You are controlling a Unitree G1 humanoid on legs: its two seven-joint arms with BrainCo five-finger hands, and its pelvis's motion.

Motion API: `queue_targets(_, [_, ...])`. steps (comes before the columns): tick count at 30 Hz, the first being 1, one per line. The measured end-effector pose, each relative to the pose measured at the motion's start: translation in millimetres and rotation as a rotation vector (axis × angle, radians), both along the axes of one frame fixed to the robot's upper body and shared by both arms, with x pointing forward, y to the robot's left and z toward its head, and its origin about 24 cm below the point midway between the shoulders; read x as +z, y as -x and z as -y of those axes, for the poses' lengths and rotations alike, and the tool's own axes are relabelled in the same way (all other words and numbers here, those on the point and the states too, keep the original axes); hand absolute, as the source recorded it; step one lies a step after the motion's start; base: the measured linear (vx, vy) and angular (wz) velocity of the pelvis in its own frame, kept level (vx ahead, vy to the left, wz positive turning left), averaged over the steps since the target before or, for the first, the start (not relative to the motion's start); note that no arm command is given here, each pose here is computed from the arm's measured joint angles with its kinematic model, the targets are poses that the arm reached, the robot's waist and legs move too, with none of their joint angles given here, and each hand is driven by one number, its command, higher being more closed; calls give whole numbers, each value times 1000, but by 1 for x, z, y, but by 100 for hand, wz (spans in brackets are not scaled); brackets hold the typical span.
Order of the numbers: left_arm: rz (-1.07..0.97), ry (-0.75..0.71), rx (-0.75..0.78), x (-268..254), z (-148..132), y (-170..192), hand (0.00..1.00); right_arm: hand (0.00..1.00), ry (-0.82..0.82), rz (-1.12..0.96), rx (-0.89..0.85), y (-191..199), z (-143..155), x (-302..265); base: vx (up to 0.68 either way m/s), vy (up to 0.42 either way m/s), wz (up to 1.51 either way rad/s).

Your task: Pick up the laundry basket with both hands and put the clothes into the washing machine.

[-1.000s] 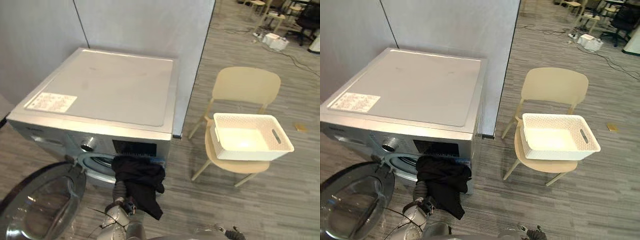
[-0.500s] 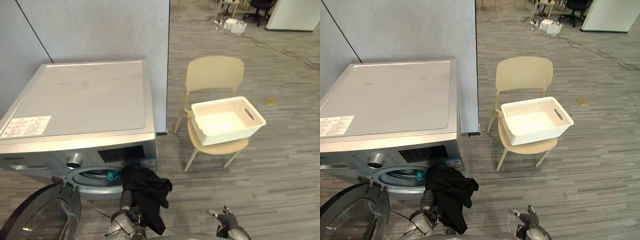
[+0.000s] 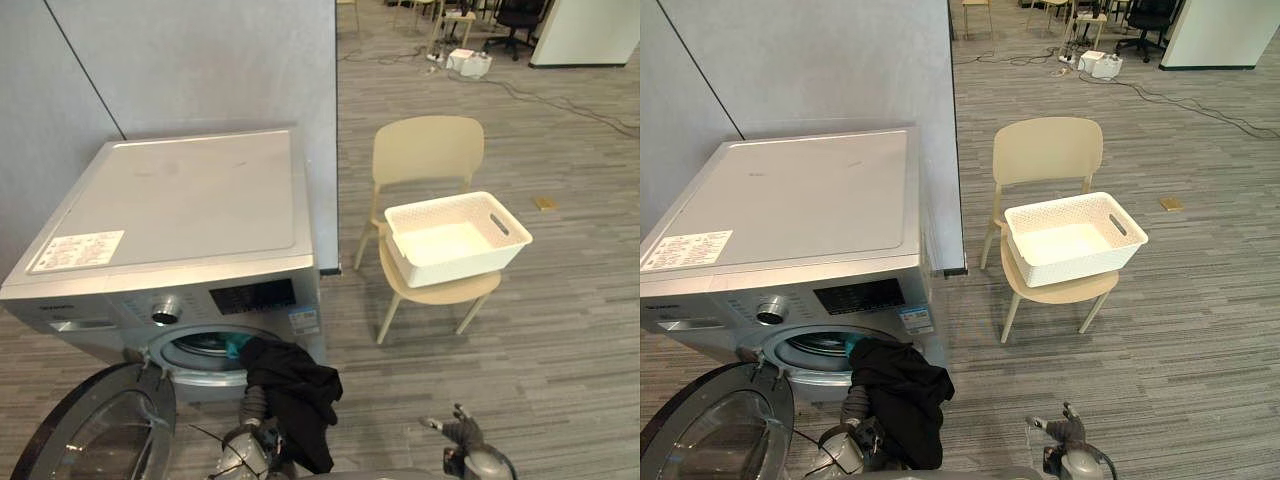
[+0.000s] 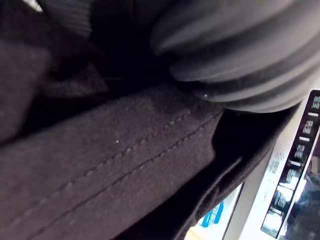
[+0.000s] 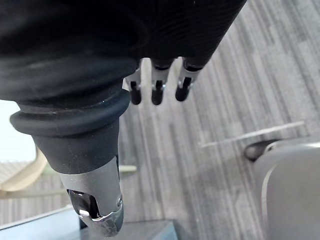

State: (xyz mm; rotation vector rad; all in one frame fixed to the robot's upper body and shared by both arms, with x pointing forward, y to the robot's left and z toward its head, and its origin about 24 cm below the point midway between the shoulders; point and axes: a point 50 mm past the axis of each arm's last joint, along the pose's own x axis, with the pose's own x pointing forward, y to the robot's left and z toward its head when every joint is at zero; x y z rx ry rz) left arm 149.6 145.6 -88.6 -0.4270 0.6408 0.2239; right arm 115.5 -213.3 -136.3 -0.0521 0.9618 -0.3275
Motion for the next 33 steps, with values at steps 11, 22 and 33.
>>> queue_targets(11, [-42, -111, -31, -6, -32, 4, 100, 0, -22, -71, -75, 5, 6, -10, -24, 131, 12])
queue_targets(22, [-51, -222, 1, -5, -57, -17, 100, 0, 24, -12, -31, -21, 16, 0, -23, -8, -9])
queue_targets(33, [244, -262, 157, 64, -68, -87, 100, 0, 88, 167, -27, -54, 30, 31, -138, -8, -10])
